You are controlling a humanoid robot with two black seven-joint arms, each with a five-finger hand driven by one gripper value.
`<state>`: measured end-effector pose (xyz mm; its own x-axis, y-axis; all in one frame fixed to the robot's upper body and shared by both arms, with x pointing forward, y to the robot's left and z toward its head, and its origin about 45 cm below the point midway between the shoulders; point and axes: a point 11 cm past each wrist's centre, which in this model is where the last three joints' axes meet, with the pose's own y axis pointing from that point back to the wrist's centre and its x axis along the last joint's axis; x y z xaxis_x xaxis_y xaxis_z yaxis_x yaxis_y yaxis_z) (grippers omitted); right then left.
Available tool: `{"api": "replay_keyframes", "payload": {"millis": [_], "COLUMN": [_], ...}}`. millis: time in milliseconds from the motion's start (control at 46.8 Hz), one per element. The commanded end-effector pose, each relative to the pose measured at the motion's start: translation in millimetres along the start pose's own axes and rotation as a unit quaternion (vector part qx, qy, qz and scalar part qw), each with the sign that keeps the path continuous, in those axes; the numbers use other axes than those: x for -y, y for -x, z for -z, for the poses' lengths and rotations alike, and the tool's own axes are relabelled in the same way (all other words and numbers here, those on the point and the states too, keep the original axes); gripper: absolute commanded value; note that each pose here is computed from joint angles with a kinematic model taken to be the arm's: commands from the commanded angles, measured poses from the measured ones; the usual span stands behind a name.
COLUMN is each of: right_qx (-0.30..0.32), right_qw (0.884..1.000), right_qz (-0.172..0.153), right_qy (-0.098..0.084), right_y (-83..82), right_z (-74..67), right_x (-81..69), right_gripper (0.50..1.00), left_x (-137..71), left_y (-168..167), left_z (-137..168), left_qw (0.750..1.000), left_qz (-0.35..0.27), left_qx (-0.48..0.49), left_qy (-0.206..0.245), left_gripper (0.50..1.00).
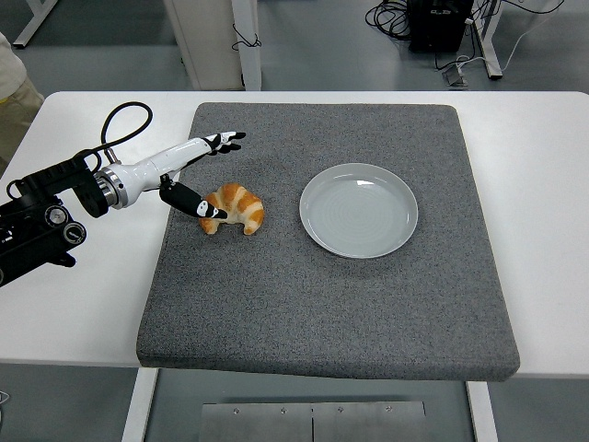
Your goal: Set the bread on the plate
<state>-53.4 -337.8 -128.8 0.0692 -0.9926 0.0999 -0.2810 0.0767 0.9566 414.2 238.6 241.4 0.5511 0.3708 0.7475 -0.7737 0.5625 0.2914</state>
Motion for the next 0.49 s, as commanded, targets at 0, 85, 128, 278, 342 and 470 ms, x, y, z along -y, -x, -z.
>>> {"api": "replay_keyframes", "payload": {"millis": [0, 85, 128, 278, 342, 470], "right_qx": [-0.001, 0.0, 0.0, 0.0, 0.0, 0.0], "right_qw": [1.0, 1.0, 1.0, 1.0, 1.0, 1.0], "right_qz": [0.0, 0.0, 0.0, 0.0, 0.001, 0.0], "right_qy": [0.0, 0.0, 0.0, 0.0, 0.0, 0.0], "right_y": [0.0, 0.0, 0.0, 0.0, 0.1, 0.0], "right_z": [0.0, 0.0, 0.0, 0.0, 0.0, 0.0], "right_x": [0.0, 0.0, 0.0, 0.0, 0.0, 0.0], "right_gripper": [1.0, 1.0, 1.0, 1.0, 1.0, 1.0], "left_x": [-1.0, -2.0, -1.7, 3.0, 6.1, 10.8], "left_y": [7.1, 13.7, 16.7, 24.1, 26.5, 30.7], "left_z": [4.0, 11.0, 11.6, 9.3, 6.4, 5.6], "left_qw": [1.0, 1.0, 1.0, 1.0, 1.0, 1.0], "left_qz": [0.007, 0.006, 0.004, 0.005, 0.005, 0.006], "left_qx": [0.002, 0.013, 0.017, 0.019, 0.018, 0.015], "left_qy": [-0.004, -0.014, -0.014, -0.011, -0.007, -0.007], "left_gripper": [0.966, 0.966, 0.966, 0.968, 0.968, 0.968]}}
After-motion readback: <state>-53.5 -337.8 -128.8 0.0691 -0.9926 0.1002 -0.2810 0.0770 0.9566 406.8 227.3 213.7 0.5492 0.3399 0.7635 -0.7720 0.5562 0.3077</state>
